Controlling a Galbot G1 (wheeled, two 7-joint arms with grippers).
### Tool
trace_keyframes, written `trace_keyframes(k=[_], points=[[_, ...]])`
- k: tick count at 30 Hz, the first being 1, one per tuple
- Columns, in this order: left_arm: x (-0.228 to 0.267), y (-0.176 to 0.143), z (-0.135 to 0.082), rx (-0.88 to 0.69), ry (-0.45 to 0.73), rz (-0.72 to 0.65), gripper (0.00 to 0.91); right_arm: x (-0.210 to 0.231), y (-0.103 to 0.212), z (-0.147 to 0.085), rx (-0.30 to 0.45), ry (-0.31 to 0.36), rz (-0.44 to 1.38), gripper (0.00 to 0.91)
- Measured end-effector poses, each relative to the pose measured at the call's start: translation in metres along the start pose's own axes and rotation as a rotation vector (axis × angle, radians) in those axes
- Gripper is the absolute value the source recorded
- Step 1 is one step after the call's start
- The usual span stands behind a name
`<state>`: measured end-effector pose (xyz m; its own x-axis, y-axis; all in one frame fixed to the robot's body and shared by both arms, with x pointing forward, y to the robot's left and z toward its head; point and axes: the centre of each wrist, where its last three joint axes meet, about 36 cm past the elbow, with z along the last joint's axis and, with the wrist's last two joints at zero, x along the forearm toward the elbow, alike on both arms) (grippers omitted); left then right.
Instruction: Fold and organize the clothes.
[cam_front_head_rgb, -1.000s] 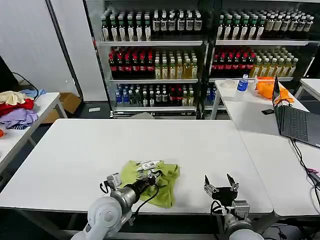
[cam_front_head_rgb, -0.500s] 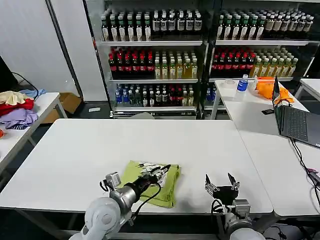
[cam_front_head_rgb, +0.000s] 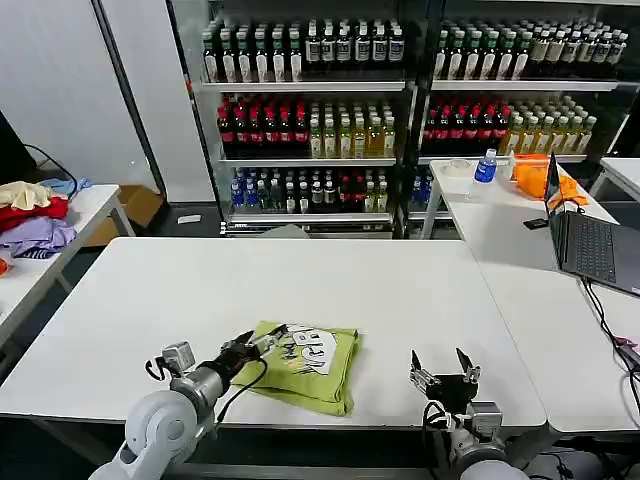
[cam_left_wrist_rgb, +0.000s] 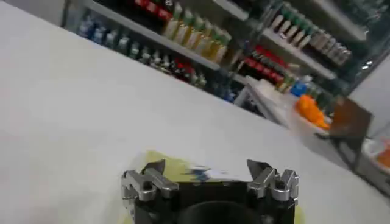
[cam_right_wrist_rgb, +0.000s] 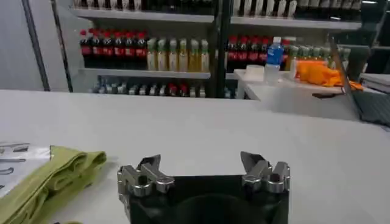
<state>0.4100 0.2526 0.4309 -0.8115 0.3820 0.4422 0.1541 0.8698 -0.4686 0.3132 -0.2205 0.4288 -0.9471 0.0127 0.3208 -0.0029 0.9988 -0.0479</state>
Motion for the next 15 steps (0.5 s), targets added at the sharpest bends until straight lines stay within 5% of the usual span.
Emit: trace_keyframes(k=[15], points=[[-0.015, 0.029, 0.012, 0.041, 0.061, -0.009, 0.907, 0.009, -0.005, -0.001, 0.0, 0.007, 0.013, 0.907]])
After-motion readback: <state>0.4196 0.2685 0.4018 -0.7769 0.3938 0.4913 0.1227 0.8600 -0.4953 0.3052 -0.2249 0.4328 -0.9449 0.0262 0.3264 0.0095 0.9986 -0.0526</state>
